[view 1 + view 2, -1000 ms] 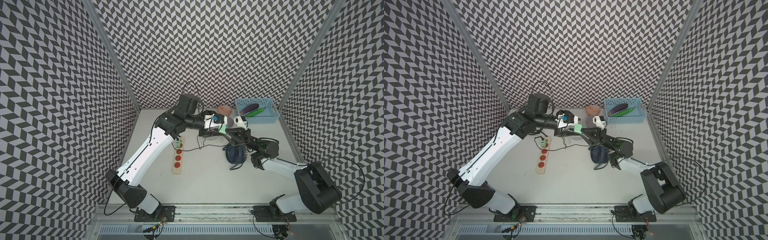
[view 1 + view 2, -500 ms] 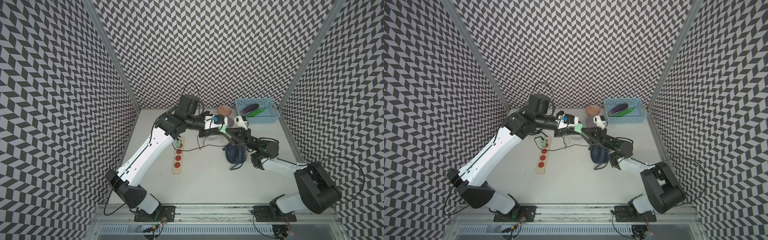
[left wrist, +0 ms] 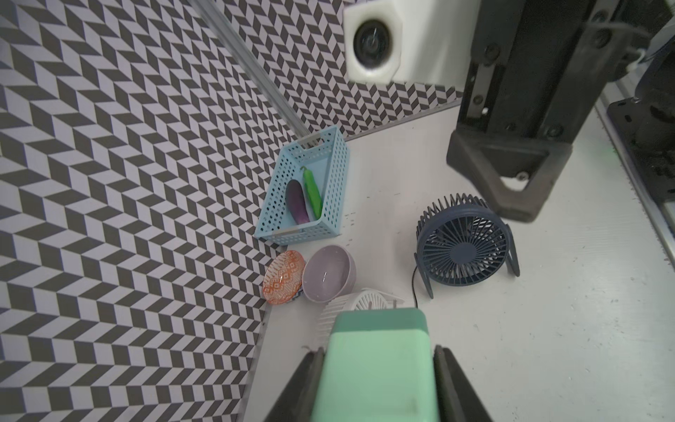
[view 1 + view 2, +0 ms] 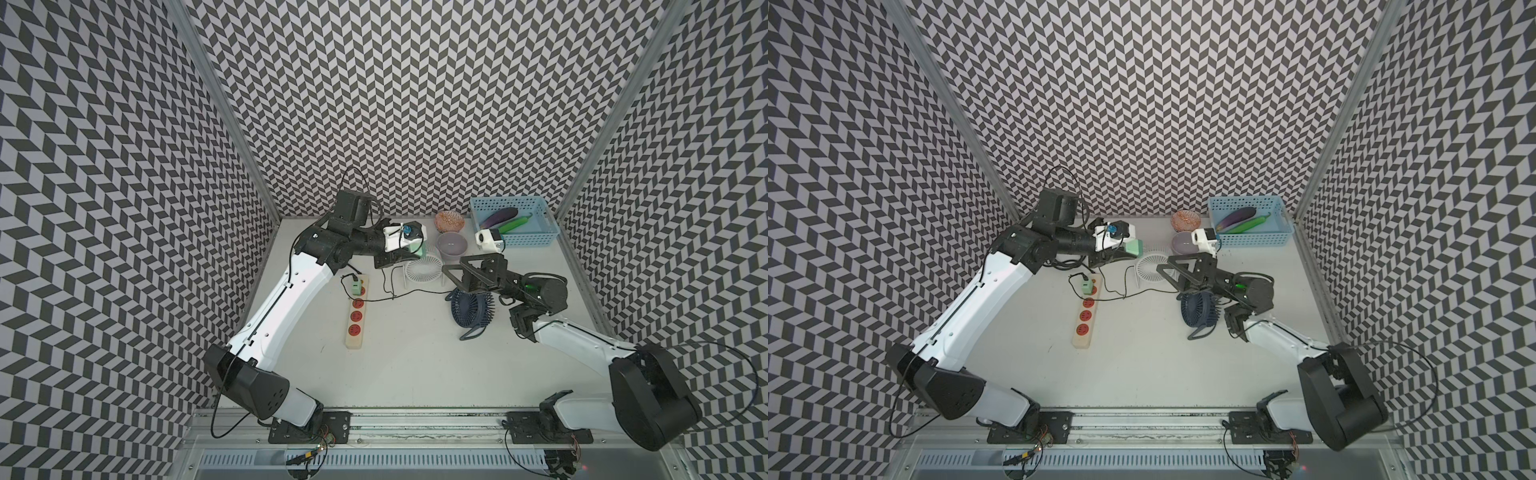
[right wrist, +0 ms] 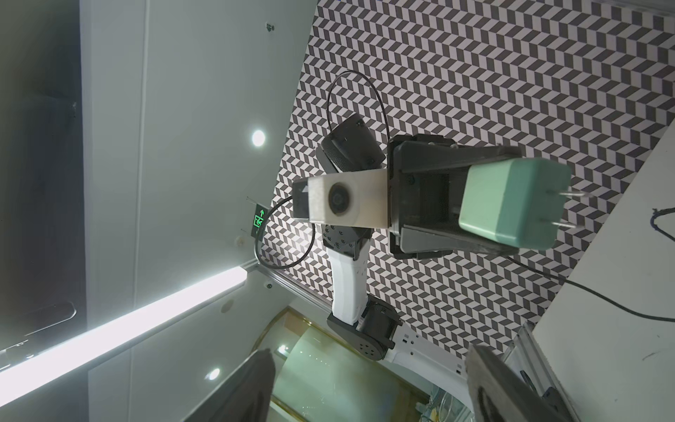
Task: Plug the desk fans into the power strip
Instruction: Pick up the plug from the center of the board, then insert the plug into the socket.
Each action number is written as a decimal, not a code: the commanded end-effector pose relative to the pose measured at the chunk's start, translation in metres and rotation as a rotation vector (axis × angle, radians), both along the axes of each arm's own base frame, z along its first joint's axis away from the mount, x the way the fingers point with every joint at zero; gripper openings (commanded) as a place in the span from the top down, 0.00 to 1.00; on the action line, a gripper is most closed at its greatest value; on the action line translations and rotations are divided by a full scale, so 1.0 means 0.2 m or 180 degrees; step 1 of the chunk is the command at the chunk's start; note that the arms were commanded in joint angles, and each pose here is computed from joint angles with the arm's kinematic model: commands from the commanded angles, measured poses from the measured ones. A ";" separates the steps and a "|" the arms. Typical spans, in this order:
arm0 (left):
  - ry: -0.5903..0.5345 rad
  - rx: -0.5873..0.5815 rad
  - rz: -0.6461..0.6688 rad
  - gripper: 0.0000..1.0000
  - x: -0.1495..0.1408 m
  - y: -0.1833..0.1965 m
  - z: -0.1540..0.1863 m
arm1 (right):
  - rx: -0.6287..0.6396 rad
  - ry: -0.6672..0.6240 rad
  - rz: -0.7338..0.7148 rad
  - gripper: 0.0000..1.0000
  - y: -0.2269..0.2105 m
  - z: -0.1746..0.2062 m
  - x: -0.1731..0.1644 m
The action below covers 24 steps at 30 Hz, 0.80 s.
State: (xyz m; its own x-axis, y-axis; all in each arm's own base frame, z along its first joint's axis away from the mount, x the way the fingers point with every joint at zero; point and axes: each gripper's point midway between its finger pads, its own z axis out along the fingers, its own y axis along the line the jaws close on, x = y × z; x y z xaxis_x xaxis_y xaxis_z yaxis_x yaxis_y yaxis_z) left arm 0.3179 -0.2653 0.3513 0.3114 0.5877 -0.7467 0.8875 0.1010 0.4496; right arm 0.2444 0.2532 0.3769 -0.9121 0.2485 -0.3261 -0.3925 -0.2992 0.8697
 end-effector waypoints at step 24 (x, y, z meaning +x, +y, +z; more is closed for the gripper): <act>0.0113 0.1461 0.0560 1.00 0.10 0.51 -0.58 | -0.2952 -0.1538 -0.2208 0.00 -0.39 -0.43 0.24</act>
